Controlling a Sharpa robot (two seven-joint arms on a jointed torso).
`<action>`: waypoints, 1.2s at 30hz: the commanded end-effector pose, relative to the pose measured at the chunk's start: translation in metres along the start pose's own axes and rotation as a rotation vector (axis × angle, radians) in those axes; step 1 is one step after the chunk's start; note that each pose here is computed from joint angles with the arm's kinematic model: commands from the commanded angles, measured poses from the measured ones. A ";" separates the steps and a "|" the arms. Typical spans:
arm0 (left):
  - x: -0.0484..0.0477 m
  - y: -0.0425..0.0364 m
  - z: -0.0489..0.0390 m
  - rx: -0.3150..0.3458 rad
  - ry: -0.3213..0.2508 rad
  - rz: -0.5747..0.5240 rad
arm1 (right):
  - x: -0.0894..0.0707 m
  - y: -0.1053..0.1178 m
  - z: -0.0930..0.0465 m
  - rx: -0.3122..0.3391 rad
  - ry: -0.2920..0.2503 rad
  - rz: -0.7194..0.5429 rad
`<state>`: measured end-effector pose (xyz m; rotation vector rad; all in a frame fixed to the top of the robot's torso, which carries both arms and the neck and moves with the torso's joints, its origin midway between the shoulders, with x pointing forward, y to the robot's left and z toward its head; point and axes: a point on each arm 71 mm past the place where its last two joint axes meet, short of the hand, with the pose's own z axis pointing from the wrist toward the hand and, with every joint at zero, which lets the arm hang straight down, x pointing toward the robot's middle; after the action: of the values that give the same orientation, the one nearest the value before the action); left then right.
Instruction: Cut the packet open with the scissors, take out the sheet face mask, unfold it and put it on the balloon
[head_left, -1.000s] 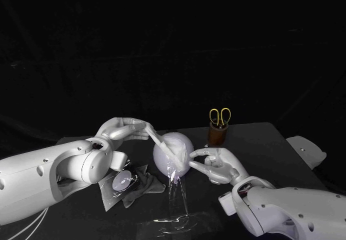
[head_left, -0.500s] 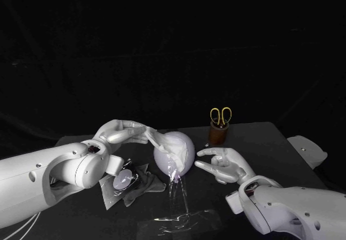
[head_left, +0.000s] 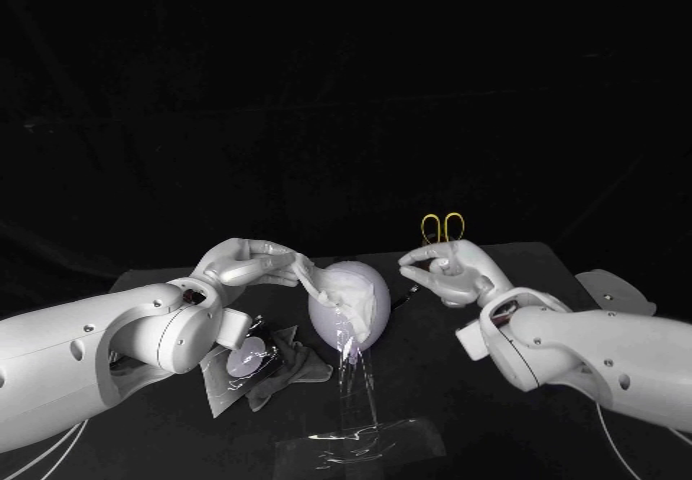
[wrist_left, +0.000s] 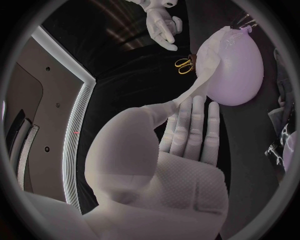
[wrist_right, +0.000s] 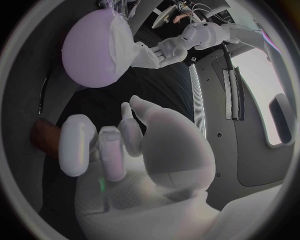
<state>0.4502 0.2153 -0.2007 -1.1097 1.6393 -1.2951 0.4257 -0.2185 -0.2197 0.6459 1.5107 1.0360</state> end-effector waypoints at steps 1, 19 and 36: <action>0.0016 -0.0019 0.0016 0.022 0.004 0.007 | 0.003 0.006 0.010 0.015 0.117 -0.139; 0.0012 -0.0014 0.0053 0.024 0.000 0.009 | 0.008 0.033 0.040 -0.030 0.170 -0.585; 0.0024 -0.0014 0.0066 0.025 0.003 0.009 | 0.028 0.048 0.034 -0.261 0.253 -0.688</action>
<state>0.4555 0.2125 -0.2027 -1.1022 1.6341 -1.2918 0.4514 -0.1731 -0.1955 0.0172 1.6877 0.7134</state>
